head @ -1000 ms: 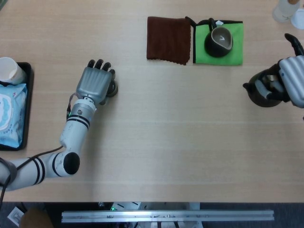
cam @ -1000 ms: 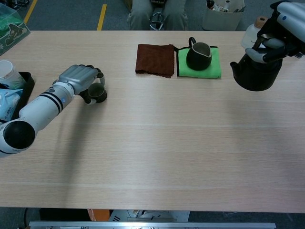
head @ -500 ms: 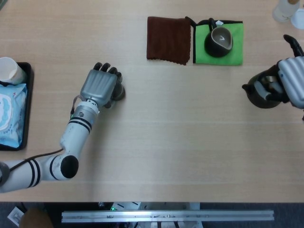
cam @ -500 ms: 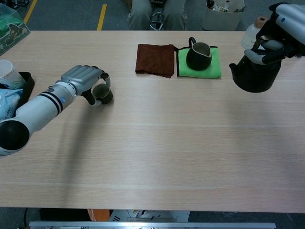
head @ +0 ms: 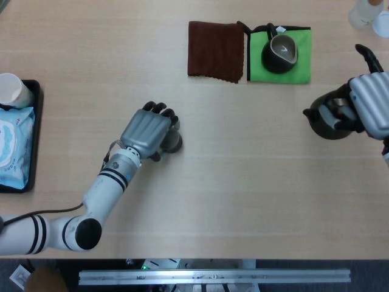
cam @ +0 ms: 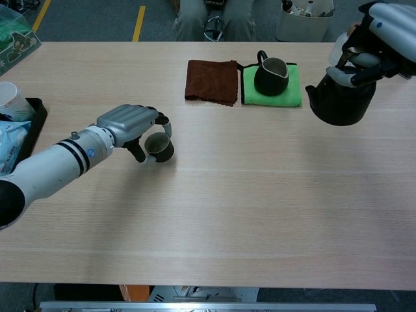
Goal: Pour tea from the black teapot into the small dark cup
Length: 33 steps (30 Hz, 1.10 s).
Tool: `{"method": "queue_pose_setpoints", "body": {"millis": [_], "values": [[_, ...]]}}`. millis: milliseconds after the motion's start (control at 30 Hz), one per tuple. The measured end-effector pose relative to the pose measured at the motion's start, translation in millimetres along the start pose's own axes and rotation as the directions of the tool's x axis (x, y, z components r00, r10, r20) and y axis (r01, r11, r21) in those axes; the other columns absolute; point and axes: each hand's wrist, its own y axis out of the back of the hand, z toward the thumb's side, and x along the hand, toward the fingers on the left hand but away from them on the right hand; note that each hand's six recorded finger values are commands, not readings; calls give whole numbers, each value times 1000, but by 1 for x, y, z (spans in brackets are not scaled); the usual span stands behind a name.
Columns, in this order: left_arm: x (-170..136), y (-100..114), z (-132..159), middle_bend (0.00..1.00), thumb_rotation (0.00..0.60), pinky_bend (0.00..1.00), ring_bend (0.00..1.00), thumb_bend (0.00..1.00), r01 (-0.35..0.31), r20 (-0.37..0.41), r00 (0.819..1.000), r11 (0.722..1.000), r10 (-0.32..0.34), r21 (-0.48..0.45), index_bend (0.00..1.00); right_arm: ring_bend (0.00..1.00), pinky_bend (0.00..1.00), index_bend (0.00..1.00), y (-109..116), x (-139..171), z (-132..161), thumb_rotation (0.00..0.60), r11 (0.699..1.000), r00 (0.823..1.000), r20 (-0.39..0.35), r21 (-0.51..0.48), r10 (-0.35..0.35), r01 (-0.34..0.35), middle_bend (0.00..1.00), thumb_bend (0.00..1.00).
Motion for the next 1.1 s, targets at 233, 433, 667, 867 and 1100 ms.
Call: {"method": "queue_pose_setpoints", "body": {"millis": [233, 433, 667, 867, 1100], "values": [[-2, -4, 28, 222, 600, 128, 133, 295, 1, 54, 999, 1000, 0, -11, 502, 938, 0, 1000, 3, 1, 3, 529, 1000, 1000, -7, -7, -3, 3, 963, 327], [4, -9, 49, 221, 600, 128, 133, 297, 6, 83, 997, 1000, -4, -16, 505, 938, 0, 1000, 8, 3, 2, 528, 1000, 1000, -5, -11, -13, 13, 963, 328], [16, -13, 63, 218, 600, 128, 133, 297, 5, 79, 997, 1000, -4, -20, 504, 938, 0, 1000, 11, 5, 0, 528, 1000, 1000, 2, -13, -18, 18, 963, 327], [25, -13, 67, 217, 600, 128, 132, 296, 4, 61, 998, 1000, -3, -17, 503, 938, 0, 1000, 12, 6, -1, 528, 1000, 1000, 2, -15, -19, 19, 963, 328], [35, -17, 61, 216, 600, 128, 132, 297, 2, 18, 1000, 1000, -2, 6, 502, 938, 0, 1000, 12, 6, -5, 529, 1000, 1000, 7, -18, -20, 20, 963, 327]]}}
